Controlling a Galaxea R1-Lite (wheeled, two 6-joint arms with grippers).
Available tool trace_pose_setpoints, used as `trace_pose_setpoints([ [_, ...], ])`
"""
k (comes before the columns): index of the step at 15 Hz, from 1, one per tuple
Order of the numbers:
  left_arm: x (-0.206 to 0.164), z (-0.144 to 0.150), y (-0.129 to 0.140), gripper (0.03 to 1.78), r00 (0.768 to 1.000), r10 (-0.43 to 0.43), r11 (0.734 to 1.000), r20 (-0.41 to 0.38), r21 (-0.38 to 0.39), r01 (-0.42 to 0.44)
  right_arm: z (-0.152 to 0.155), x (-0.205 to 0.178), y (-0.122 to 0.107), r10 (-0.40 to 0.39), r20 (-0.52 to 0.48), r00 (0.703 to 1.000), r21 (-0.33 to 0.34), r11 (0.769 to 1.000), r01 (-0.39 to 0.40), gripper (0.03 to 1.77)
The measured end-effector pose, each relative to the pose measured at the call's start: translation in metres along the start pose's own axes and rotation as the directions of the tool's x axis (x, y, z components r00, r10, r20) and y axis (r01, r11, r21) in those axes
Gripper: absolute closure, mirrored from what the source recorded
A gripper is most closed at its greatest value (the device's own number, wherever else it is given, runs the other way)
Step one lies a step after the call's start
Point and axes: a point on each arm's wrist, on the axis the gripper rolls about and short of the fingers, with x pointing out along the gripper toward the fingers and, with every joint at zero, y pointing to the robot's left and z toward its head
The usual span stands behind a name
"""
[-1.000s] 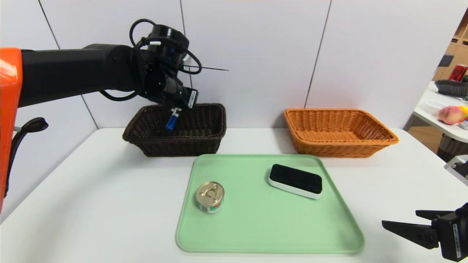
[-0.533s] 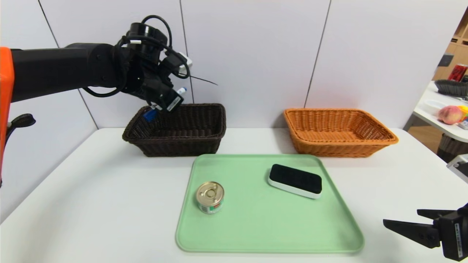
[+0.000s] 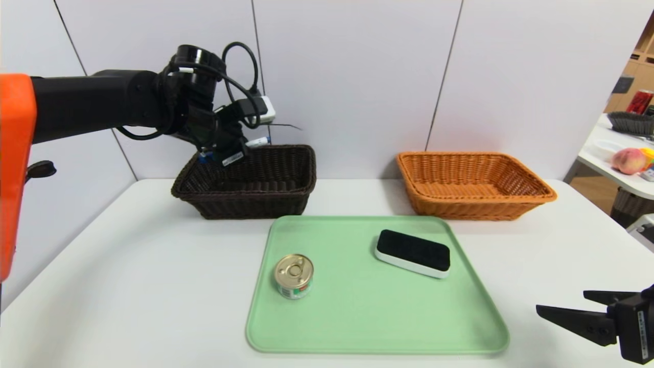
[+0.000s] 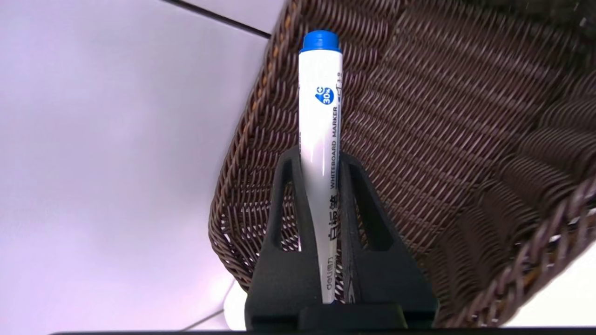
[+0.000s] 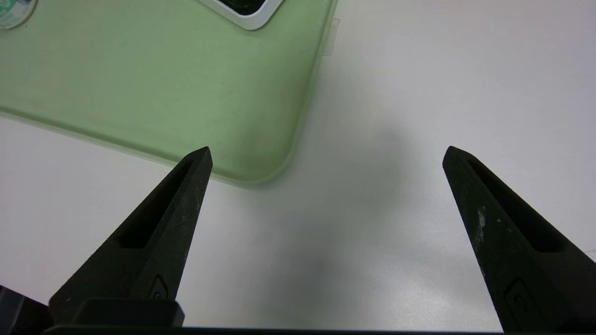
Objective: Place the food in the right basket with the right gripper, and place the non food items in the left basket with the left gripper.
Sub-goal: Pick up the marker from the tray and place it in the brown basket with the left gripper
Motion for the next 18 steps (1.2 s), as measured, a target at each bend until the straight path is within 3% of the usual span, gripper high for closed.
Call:
trace_pose_setpoints([
  [5, 0.025, -0.007, -0.009, 1.63, 0.999, -0.032, 0.991, -0.024, 0.13, 0.035, -0.001, 0.0, 0.0, -0.002, 0.0, 1.0, 0.001, 1.0, 0.002, 0.09],
  [10, 0.059, -0.015, -0.02, 1.63, 0.999, -0.044, 0.991, -0.024, 0.124, 0.047, -0.002, -0.001, 0.0, -0.005, -0.001, 1.0, 0.002, 1.0, 0.005, 0.09],
  [18, 0.079, -0.023, -0.032, 1.63, 0.996, -0.081, 0.989, -0.046, 0.118, 0.086, -0.004, -0.003, 0.001, -0.006, 0.003, 1.0, 0.003, 1.0, 0.006, 0.09],
])
